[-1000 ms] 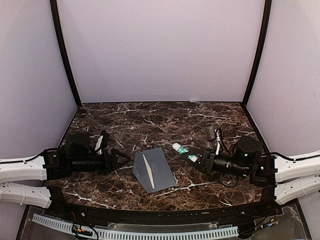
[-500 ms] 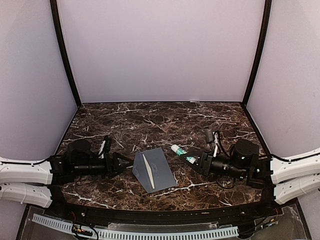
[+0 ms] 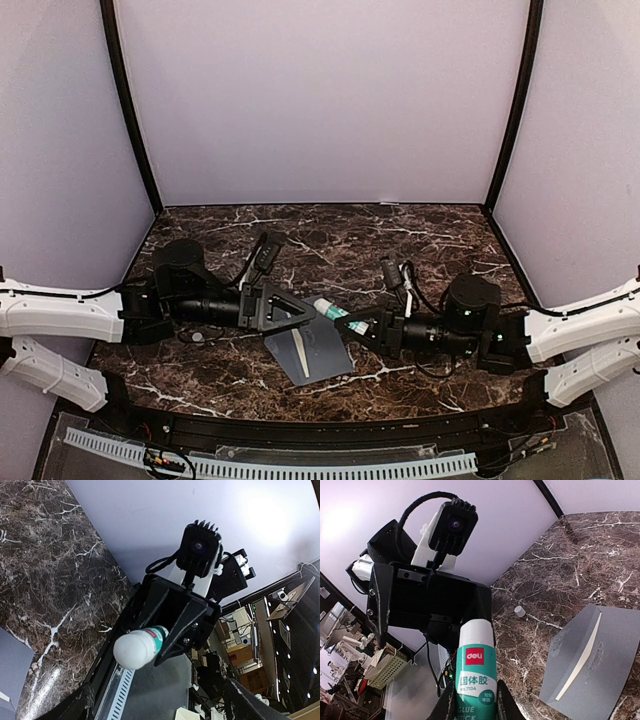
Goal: Place the letter into the envelope and seal it
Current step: Paint the envelope at the center of the board.
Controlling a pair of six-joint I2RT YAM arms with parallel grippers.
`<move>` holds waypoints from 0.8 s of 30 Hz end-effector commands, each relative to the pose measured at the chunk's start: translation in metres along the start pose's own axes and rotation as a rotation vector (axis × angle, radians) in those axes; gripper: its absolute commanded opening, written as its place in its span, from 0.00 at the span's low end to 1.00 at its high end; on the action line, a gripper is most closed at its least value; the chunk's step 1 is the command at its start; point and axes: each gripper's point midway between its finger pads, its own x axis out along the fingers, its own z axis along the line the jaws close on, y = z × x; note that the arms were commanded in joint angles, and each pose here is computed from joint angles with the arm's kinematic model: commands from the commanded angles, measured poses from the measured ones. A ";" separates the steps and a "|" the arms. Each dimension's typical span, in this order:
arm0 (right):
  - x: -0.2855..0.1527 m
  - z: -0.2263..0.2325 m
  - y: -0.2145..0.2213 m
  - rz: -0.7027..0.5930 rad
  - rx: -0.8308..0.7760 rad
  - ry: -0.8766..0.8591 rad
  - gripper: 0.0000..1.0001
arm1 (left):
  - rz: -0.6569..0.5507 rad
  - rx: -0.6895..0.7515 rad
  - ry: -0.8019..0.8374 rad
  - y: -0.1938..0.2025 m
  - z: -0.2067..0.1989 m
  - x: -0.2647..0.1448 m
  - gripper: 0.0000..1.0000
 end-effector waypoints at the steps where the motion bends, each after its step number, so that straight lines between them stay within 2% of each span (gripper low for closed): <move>1: 0.005 0.022 -0.011 -0.018 -0.034 -0.070 0.00 | 0.064 0.045 0.037 0.007 -0.014 0.010 0.88; 11: 0.008 0.034 -0.007 0.006 -0.057 -0.111 0.00 | 0.062 0.032 0.070 0.006 -0.021 0.019 0.87; 24: 0.017 0.037 0.001 0.057 -0.078 -0.119 0.00 | 0.053 0.010 0.087 0.004 -0.022 0.021 0.54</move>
